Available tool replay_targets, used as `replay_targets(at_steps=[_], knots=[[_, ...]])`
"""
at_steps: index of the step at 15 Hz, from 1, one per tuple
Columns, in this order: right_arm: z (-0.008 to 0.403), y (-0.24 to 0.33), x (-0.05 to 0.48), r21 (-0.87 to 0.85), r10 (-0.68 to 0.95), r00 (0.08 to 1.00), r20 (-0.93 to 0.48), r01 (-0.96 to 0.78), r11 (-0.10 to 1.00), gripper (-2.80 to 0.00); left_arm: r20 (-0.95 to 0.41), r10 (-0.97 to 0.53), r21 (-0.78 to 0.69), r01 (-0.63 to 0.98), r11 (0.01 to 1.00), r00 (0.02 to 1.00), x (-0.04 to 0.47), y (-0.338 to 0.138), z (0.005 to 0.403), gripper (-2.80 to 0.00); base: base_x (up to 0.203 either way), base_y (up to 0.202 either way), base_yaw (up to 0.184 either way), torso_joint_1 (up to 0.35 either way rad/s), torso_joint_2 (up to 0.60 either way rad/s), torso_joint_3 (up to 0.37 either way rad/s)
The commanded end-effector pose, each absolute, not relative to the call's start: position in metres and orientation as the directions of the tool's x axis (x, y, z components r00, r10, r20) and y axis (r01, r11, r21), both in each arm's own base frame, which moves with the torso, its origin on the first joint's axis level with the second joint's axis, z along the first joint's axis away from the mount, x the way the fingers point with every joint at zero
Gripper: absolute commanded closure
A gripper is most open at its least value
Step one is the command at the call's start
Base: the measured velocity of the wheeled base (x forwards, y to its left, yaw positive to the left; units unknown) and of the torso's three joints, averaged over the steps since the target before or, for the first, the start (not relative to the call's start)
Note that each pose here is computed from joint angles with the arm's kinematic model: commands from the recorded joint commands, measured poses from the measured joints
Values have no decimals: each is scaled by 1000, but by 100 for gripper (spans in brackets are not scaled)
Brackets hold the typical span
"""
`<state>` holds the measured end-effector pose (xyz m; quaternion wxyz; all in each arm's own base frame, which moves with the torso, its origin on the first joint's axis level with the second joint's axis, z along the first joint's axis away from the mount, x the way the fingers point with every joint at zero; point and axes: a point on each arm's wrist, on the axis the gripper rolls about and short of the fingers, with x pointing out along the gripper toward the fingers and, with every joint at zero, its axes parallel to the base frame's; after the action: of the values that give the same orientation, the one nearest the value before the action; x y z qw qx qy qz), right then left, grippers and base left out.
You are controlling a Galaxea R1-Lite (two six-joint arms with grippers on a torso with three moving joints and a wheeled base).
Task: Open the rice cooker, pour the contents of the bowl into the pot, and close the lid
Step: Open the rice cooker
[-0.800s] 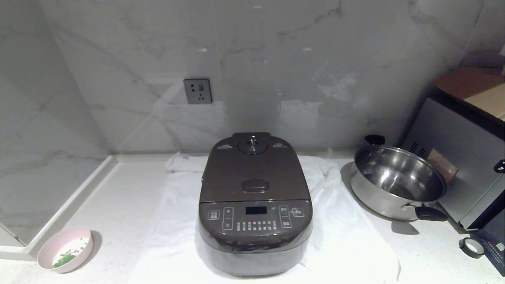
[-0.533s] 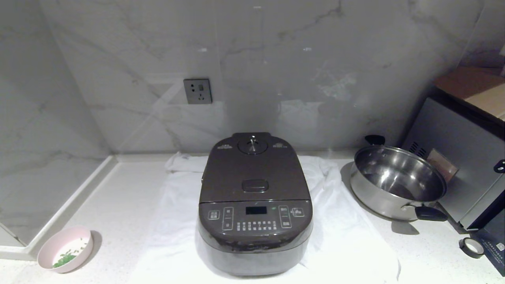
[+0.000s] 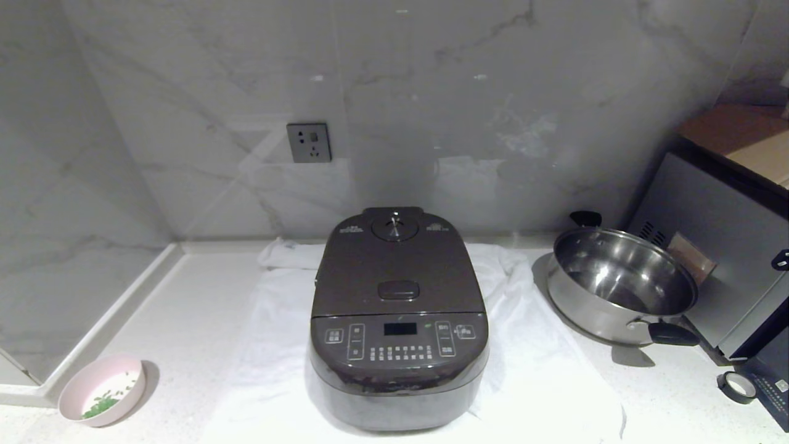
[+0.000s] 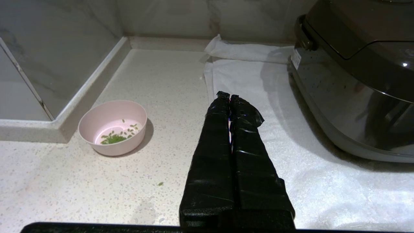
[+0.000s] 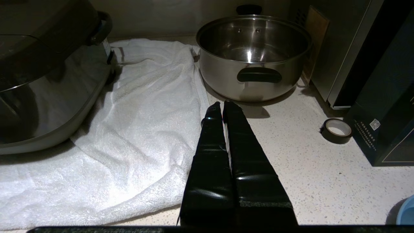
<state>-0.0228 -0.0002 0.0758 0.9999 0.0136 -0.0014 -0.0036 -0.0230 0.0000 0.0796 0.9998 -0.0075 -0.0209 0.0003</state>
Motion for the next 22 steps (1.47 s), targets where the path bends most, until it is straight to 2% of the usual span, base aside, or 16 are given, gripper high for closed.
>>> replay_targets(at_steps=[1,3,4,6,10,14,18,22], knots=[[76,0,-23,28,-8,1000,3,8,1000,0,29,3,-10,-3,1000,1000,-22,0,75,0,0,0,0,0,0,0],[76,0,-23,28,-8,1000,3,8,1000,0,60,-6,13,6,1000,998,-25,0,86,0,0,0,0,0,0,0],[76,0,-23,28,-8,1000,3,8,1000,0,90,-21,-8,22,1000,996,-28,-1,104,0,0,0,0,0,0,0],[76,0,-23,28,-8,1000,3,8,1000,0,46,-47,-49,49,998,998,-20,-1,139,0,0,0,0,0,0,0],[76,0,-23,28,-8,1000,3,8,1000,0,-23,-156,-81,154,985,987,33,-4,190,0,0,0,0,0,0,0],[76,0,-23,23,-6,1000,3,6,1000,0,-56,-280,-97,274,957,958,111,-14,226,0,0,0,0,0,0,0],[76,0,-23,23,-6,1000,3,6,1000,0,-47,-418,-95,412,906,907,177,-60,263,0,0,0,0,0,0,0],[76,0,-23,23,-6,1000,3,6,1000,0,-153,-533,-98,524,846,832,200,-116,254,0,0,0,0,0,0,0]])
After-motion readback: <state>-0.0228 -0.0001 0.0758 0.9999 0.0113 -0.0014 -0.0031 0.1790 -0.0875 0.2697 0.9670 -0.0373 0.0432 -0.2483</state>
